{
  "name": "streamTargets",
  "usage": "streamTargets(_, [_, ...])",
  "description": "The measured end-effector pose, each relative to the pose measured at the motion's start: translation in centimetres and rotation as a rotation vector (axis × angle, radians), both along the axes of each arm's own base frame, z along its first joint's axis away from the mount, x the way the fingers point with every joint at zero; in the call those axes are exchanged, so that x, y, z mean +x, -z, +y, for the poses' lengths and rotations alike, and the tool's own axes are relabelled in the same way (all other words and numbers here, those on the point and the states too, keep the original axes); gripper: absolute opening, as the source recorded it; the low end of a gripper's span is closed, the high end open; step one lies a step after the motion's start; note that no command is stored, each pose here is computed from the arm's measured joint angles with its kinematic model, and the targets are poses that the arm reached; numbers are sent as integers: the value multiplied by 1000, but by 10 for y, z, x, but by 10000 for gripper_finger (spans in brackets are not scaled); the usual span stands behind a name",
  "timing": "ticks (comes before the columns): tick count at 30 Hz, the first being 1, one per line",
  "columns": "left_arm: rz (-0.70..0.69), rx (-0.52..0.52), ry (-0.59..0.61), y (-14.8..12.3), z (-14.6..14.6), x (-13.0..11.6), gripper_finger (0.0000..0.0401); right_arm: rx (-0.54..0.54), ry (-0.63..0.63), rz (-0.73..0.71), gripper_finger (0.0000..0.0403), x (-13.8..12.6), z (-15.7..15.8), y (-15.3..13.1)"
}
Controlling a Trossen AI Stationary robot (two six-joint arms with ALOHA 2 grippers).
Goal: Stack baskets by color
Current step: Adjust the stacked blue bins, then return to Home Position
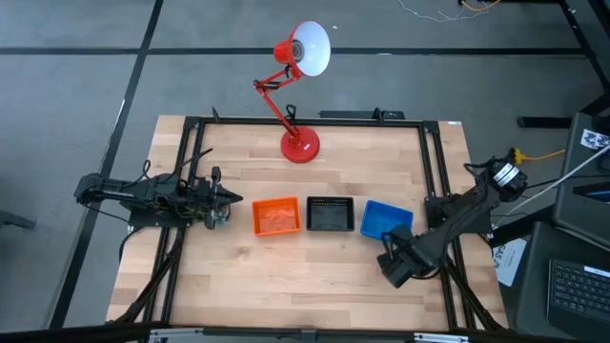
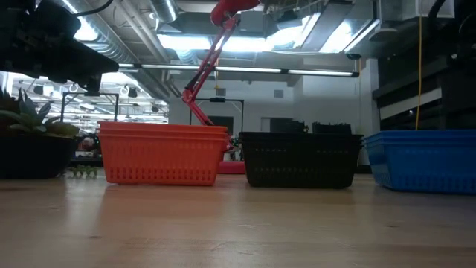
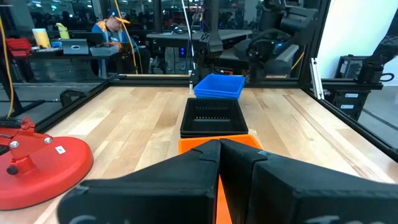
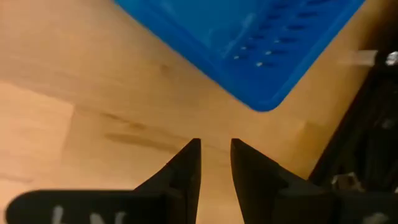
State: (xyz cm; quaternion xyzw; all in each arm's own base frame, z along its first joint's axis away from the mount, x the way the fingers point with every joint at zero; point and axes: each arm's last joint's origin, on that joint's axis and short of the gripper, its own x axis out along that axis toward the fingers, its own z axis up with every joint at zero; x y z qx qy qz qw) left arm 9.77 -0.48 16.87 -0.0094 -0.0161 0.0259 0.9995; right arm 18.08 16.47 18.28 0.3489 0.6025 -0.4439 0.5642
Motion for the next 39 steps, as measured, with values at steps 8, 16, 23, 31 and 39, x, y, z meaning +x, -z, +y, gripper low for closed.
streamTargets(8, [0,0,0,0,0,0,1,-130,-14,-24,88,-1,-6,1])
streamTargets(16, [0,0,0,0,0,0,1,-212,30,31,88,-8,-12,-1])
streamTargets(23, [0,0,0,0,0,0,1,-233,33,14,88,-7,-13,-1])
streamTargets(31, [0,0,0,0,0,0,1,-47,74,3,88,1,3,-10])
streamTargets(39, [-4,-17,1,0,0,0,1,63,-168,-216,88,17,36,-60])
